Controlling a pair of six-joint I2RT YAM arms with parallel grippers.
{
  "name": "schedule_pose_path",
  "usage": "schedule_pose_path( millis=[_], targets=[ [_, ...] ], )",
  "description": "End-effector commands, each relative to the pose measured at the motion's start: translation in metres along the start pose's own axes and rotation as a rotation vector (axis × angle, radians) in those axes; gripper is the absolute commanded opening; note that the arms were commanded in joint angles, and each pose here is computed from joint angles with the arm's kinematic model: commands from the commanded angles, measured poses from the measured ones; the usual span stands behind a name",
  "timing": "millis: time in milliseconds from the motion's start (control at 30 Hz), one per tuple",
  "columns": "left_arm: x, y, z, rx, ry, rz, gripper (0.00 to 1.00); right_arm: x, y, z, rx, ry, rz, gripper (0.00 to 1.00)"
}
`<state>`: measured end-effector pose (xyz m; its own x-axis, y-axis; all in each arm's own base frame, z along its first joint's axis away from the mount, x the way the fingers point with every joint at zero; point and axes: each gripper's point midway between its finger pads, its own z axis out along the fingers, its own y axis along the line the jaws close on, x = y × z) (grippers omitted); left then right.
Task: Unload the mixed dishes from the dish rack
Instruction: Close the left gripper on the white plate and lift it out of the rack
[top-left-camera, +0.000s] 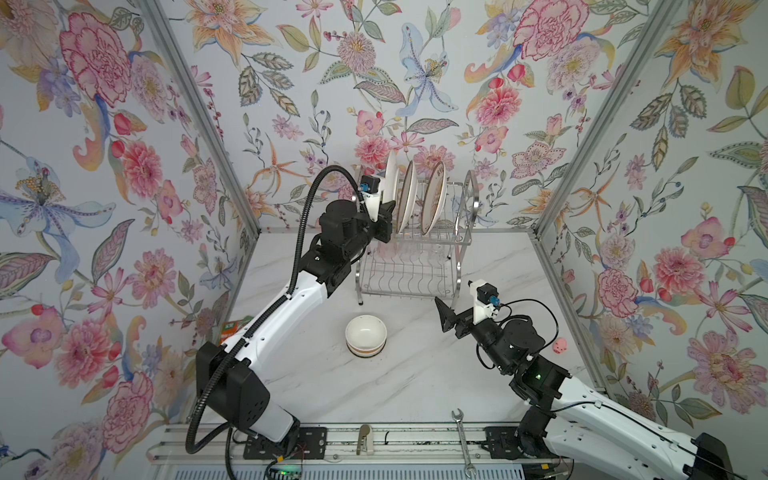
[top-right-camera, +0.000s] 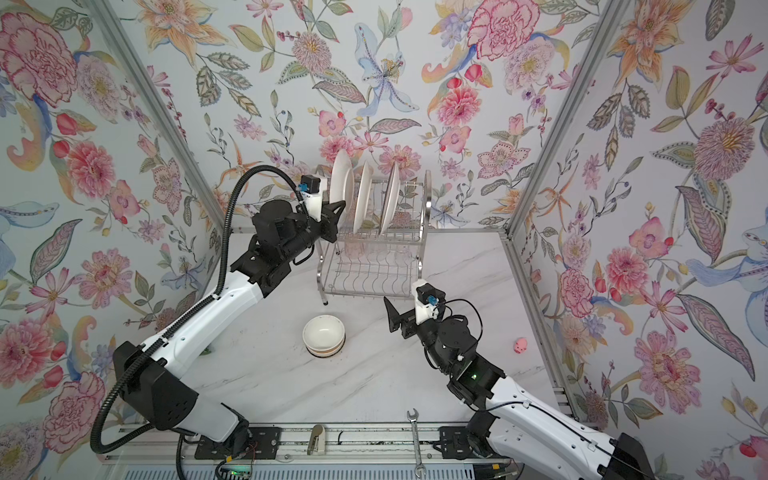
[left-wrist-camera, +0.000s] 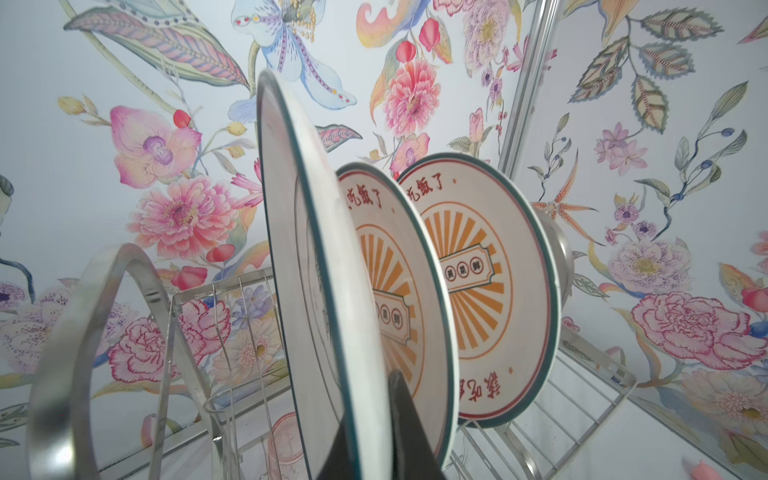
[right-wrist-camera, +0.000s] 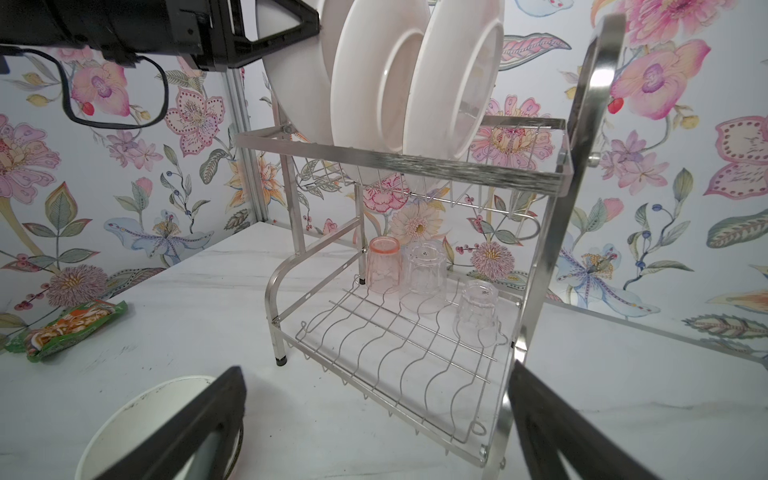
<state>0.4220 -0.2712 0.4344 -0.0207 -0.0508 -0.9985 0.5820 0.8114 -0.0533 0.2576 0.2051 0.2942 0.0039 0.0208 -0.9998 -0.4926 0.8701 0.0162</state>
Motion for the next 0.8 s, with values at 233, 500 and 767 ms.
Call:
schedule_pose_path(
  millis=[233,500,767],
  targets=[
    [-0.104,-0.027,-0.064,0.055,-0.319,0.068,0.00,-0.019,0.003,0.004,-0.019,-0.035,0.019,0.99],
    [-0.109,-0.043,-0.131,0.099,-0.401,0.199,0.00,-0.019,0.009,0.002,-0.056,-0.005,0.057,0.99],
    [-0.065,-0.060,-0.176,0.179,-0.261,0.300,0.00,-0.022,0.006,-0.005,-0.057,0.033,0.140,0.99]
  ],
)
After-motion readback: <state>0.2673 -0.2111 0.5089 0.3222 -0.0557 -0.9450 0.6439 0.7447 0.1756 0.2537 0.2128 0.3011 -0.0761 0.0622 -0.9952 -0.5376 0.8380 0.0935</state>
